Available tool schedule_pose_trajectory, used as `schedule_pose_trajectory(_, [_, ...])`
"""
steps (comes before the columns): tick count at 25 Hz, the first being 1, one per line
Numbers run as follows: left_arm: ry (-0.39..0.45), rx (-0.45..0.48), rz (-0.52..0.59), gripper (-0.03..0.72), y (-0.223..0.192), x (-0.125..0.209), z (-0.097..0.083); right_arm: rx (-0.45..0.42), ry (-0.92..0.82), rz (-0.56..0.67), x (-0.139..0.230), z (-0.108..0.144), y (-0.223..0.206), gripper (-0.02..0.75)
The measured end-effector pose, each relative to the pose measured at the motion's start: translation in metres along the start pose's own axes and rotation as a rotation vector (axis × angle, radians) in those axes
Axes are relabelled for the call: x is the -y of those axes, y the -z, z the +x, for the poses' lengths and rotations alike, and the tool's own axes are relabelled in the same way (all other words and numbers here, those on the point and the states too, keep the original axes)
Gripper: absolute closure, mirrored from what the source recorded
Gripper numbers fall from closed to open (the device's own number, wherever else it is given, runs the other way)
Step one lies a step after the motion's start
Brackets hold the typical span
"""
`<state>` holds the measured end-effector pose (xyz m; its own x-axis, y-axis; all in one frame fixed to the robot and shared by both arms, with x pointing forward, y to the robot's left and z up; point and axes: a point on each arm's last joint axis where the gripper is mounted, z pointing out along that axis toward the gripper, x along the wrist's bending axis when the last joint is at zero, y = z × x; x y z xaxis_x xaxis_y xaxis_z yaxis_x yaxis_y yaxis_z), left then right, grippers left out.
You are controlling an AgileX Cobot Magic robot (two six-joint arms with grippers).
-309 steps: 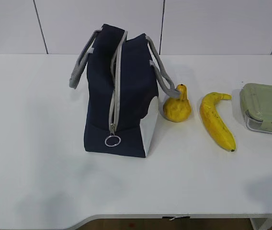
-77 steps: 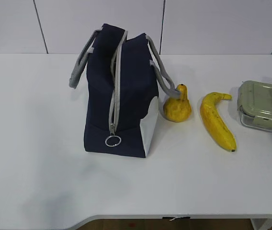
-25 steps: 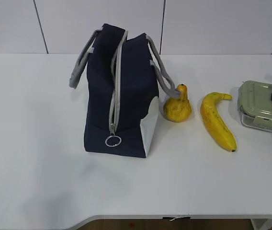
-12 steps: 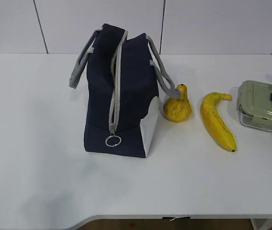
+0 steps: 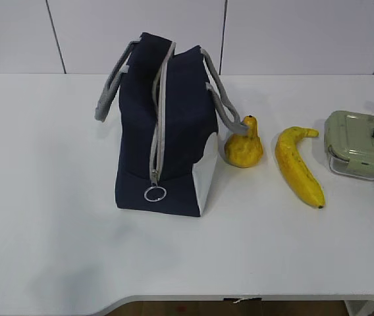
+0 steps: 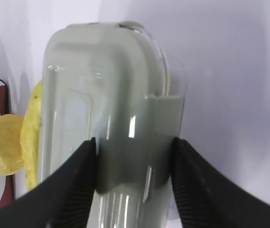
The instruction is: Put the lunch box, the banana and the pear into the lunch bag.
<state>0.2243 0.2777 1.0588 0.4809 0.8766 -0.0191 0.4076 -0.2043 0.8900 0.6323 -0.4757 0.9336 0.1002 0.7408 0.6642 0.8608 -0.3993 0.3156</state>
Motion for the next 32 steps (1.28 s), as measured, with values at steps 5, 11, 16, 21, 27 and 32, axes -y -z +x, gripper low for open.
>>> schedule_pose_trajectory(5, [0.000, 0.000, 0.000, 0.447, 0.0000, 0.0000, 0.0000, -0.004, 0.001, -0.004, -0.0003, 0.0003, 0.0000, 0.381])
schedule_pose_trajectory(11, [0.000, 0.000, 0.000, 0.447, 0.0000, 0.0000, 0.0000, -0.002, 0.012, -0.005, -0.0005, 0.0002, 0.0000, 0.402])
schedule_pose_trajectory(16, [0.000, 0.000, 0.000, 0.447, 0.0000, 0.0000, 0.0000, -0.002, 0.014, -0.005, -0.0005, 0.0002, 0.0000, 0.403])
schedule_pose_trajectory(21, [0.000, 0.000, 0.000, 0.447, 0.0000, 0.0000, 0.0000, -0.005, 0.014, -0.008, -0.0007, 0.0005, 0.0000, 0.416])
schedule_pose_trajectory(27, [0.000, 0.000, 0.000, 0.447, 0.0000, 0.0000, 0.0000, 0.000, 0.029, -0.014, -0.0041, 0.0012, 0.0017, 0.425])
schedule_pose_trajectory(32, [0.000, 0.000, 0.000, 0.447, 0.0000, 0.0000, 0.0000, -0.002, 0.035, -0.016, -0.0065, 0.0009, 0.0016, 0.426])
